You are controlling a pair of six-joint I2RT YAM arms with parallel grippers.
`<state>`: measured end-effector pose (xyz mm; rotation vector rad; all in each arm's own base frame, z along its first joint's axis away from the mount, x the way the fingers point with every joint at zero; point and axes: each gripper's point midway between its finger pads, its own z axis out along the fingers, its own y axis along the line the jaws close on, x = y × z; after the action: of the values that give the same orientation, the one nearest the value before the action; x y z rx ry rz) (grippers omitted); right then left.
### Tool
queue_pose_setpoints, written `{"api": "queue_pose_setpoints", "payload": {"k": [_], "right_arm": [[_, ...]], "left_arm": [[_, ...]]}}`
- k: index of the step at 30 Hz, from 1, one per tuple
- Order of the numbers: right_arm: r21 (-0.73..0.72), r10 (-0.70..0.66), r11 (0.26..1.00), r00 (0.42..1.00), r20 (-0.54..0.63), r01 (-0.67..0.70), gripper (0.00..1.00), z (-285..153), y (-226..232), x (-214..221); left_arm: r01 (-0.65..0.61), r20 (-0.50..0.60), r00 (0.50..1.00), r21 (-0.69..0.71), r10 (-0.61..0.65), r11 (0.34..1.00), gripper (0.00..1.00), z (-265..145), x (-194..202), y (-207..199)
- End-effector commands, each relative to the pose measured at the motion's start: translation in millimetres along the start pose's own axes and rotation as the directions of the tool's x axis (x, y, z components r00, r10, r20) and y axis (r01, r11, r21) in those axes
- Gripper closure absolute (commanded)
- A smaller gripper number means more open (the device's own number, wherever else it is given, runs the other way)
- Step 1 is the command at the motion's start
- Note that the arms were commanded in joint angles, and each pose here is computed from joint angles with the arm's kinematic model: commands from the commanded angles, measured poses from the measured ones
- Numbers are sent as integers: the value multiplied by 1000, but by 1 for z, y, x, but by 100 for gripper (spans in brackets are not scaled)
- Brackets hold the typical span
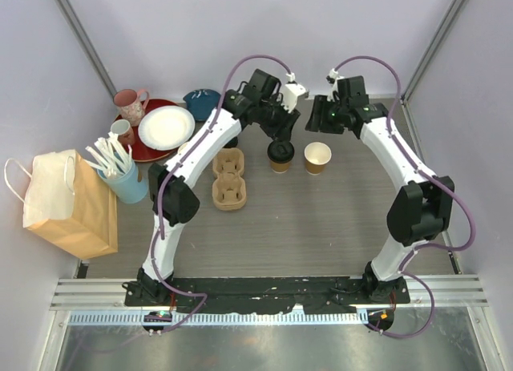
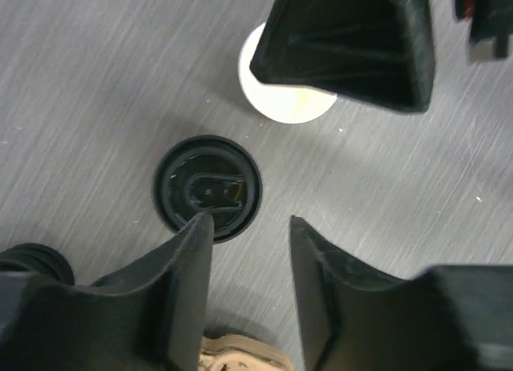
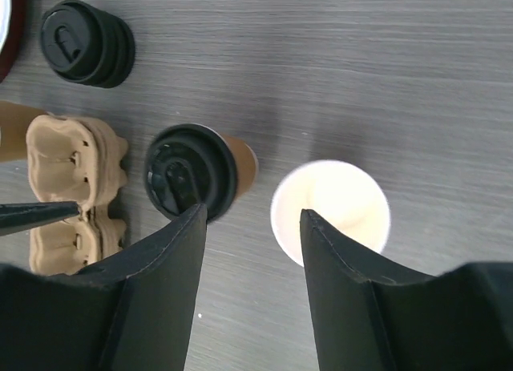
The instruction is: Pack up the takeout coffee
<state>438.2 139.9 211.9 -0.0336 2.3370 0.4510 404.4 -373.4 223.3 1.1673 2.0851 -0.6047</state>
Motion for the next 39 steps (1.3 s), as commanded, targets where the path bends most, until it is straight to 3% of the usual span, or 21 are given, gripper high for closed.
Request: {"api": "queue_pose_setpoints", "payload": {"k": [1, 4, 8, 35, 39], "right_arm": [[-73, -32, 997, 998, 55, 36, 45, 24, 46, -19], [-81, -23, 996, 999, 37, 26, 50, 46, 54, -16], [-82, -23, 996, 1000, -6, 23, 57, 65, 59, -7], [-46, -68, 997, 987, -144, 62, 55, 82, 57, 53], [-46, -70, 997, 986, -150, 64, 56, 82, 56, 56]], "left_arm": [[250, 101, 964, -51, -244, 967, 59, -19, -8, 39], [373, 114, 924, -68, -365, 925, 64, -13, 5, 63], [407, 93, 911, -55, -401, 912, 59, -1, 16, 63], [471, -14, 881, -52, -473, 880, 61, 42, 57, 55], [486, -40, 872, -42, -488, 873, 65, 51, 67, 52]]}}
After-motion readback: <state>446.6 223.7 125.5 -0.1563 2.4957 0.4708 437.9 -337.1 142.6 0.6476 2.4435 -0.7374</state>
